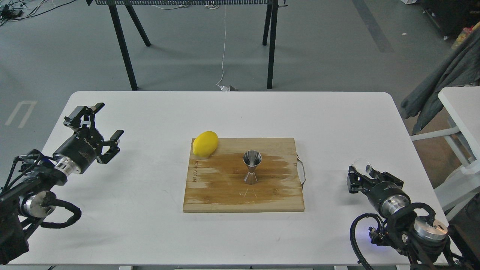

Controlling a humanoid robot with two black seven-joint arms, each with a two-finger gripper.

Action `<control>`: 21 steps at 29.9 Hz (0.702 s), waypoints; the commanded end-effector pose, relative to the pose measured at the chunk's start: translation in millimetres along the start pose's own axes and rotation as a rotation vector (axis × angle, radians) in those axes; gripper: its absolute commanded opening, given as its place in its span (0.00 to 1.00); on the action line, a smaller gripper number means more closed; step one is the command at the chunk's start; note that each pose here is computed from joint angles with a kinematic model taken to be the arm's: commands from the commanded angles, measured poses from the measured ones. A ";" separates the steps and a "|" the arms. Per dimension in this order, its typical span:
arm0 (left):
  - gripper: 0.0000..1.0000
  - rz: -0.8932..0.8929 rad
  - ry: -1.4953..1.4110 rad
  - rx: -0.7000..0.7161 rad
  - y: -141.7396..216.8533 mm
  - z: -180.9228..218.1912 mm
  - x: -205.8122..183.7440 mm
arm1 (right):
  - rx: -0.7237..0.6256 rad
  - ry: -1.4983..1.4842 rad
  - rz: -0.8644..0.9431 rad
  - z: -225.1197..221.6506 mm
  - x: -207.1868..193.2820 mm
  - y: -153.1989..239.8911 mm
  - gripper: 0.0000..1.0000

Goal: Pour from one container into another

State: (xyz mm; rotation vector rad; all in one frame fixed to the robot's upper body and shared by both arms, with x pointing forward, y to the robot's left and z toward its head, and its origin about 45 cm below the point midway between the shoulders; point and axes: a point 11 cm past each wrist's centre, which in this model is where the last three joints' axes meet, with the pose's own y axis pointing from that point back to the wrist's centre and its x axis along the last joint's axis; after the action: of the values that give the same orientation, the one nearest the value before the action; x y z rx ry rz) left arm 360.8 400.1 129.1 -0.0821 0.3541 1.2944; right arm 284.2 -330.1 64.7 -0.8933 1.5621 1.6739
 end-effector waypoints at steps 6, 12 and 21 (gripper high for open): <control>0.99 0.000 0.000 0.000 -0.1 0.0 -0.2 | -0.004 -0.001 0.020 1.0 2.0 0.2 0.82; 0.99 0.000 0.000 0.000 -0.1 0.0 -0.2 | -0.005 -0.006 0.017 1.0 1.3 0.3 0.93; 0.99 0.000 0.000 0.000 -0.1 0.0 -0.2 | -0.004 -0.008 0.017 0.9 1.2 0.3 0.96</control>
State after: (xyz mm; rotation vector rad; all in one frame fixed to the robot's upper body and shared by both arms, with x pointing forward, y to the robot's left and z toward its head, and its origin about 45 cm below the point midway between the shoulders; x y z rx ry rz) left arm 360.9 399.9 129.2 -0.0827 0.3542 1.2941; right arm 283.2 -329.1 63.8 -0.8777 1.5652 1.6925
